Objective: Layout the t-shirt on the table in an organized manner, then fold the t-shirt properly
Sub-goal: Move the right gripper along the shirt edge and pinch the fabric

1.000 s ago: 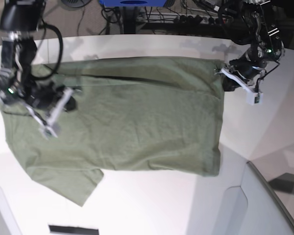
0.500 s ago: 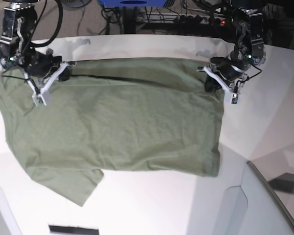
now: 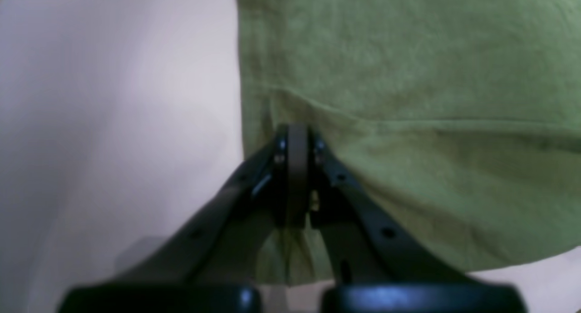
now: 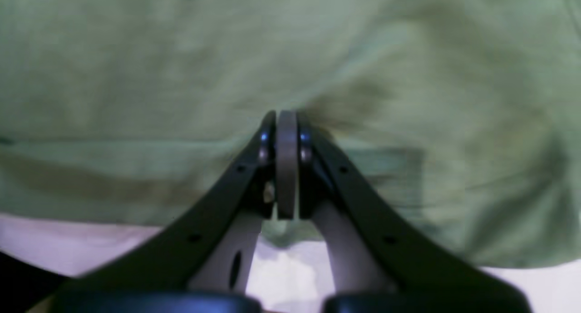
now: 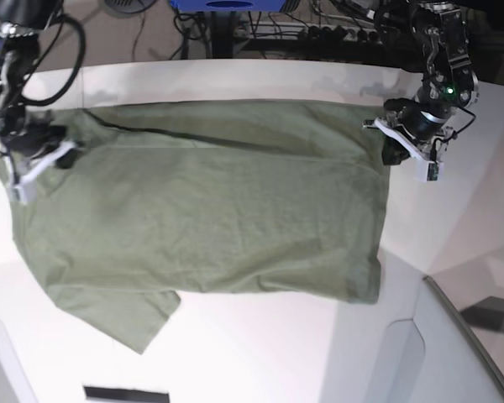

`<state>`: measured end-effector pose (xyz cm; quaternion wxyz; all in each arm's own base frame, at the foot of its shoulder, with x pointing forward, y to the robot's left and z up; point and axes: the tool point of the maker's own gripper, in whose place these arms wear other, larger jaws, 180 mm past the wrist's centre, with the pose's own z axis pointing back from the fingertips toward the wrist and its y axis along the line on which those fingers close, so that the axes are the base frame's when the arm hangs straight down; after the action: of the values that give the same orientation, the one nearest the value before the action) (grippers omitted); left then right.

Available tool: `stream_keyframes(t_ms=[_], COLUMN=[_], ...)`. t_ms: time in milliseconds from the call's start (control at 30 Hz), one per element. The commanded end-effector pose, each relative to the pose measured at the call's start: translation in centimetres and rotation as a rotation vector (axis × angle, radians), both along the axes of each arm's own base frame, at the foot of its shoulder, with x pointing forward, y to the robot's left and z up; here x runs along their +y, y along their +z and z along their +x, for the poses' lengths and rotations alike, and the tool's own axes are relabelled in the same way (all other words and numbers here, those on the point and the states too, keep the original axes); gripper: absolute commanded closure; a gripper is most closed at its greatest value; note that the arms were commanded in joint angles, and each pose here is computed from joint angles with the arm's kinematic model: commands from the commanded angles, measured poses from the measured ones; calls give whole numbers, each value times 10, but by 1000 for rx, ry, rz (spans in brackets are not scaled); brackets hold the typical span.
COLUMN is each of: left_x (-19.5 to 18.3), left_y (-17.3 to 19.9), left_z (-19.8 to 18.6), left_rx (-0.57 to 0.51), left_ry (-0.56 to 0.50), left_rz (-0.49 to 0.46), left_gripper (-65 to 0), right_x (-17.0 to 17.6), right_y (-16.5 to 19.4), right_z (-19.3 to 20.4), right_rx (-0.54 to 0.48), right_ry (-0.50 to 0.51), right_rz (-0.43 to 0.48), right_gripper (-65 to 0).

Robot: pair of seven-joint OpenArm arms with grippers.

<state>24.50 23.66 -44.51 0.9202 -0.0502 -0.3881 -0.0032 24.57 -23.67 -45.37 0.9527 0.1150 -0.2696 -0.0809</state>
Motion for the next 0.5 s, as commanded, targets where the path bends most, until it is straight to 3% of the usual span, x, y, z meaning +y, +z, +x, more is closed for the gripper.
stream_keyframes(t_ms=[0, 200, 467], left_x=[2, 4, 7], left_y=[6, -17, -12], left_z=[6, -6, -3], left_rx=[-31, 32, 18], left_ry=[-6, 15, 22], left_rz=[0, -21, -19], left_gripper=[0, 0, 0], right_x=[-13, -49, -56], right_y=[9, -6, -20], right_z=[14, 17, 13], right_rx=[-40, -30, -11], right_ry=[-14, -85, -119], right_rz=[-13, -18, 5], right_gripper=[0, 0, 0])
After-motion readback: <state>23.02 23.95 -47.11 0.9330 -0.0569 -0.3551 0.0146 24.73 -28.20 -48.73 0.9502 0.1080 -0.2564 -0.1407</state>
